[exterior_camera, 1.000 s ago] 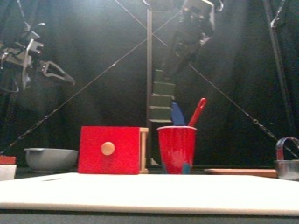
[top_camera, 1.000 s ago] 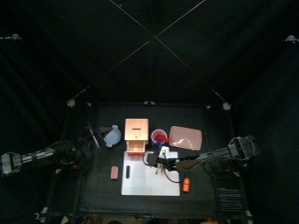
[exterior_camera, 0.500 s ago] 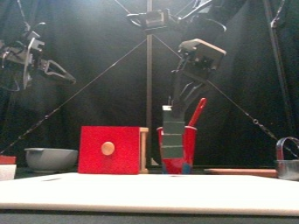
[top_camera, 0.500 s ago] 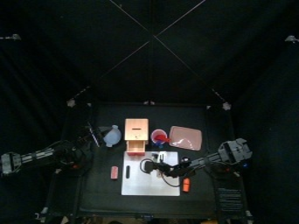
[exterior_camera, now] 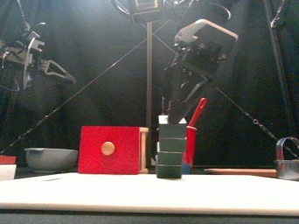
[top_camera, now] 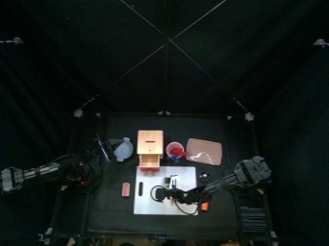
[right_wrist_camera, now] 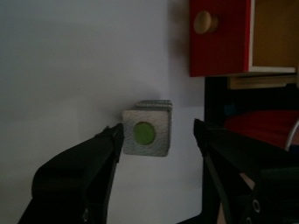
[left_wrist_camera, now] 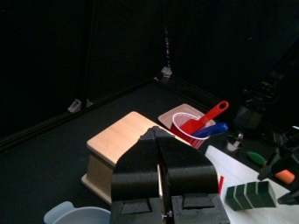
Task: Place sushi on board then cut the sushi with the knife then place the pieces on the plate
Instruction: Grasp knife edge with left hand
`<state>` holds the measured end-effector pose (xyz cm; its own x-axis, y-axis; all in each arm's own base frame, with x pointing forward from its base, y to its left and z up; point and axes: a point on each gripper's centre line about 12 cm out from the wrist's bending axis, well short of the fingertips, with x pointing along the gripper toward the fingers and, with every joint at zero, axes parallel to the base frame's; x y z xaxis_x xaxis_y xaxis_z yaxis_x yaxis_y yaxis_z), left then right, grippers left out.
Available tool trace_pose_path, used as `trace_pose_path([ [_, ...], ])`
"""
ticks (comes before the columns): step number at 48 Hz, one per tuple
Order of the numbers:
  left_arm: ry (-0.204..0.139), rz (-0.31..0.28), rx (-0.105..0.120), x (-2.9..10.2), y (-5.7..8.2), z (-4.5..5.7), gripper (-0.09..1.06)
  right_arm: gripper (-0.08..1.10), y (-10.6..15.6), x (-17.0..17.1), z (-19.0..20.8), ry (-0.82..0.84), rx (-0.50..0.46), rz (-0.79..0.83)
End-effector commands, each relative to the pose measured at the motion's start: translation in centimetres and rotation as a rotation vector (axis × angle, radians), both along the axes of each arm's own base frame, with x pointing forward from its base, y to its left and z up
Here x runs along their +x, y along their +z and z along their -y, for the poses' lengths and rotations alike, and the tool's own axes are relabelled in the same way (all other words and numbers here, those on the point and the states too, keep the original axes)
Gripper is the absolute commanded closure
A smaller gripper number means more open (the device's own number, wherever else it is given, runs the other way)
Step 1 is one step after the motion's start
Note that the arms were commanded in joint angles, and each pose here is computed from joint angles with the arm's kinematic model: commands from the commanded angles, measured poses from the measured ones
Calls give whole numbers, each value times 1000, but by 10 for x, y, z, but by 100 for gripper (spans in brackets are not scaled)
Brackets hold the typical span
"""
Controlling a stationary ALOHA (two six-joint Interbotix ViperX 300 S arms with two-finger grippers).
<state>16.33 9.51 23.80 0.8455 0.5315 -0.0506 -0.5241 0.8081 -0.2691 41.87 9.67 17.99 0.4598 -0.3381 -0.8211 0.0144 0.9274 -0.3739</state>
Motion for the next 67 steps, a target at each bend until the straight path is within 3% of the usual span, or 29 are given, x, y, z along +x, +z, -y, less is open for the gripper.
trace_pose_path([
  [1, 9, 7, 2, 1, 3, -2, 90, 5, 17, 5, -10, -11, 53, 39],
  [16, 9, -1, -2, 0, 0, -2, 90, 6, 42, -6, -2, -64, 121, 89],
  [27, 9, 2, 0, 0, 1, -2, 90, 6, 80, -52, 60, -246, 191, 192],
  [30, 8, 3, 6, 0, 2, -2, 90, 6, 90, -70, 80, -294, 208, 213],
  [44, 30, -20, 83, -3, 6, -7, 90, 6, 108, -137, 162, -421, 188, 206],
  [53, 69, -26, 80, -7, 4, -13, 90, 6, 119, -133, 191, -332, 93, 131],
  [58, 92, -28, 70, -10, 2, -17, 90, 6, 113, -118, 195, -228, 61, 55],
  [67, 102, -14, 48, -11, 2, -18, 90, 6, 95, -101, 191, -89, 18, -49],
])
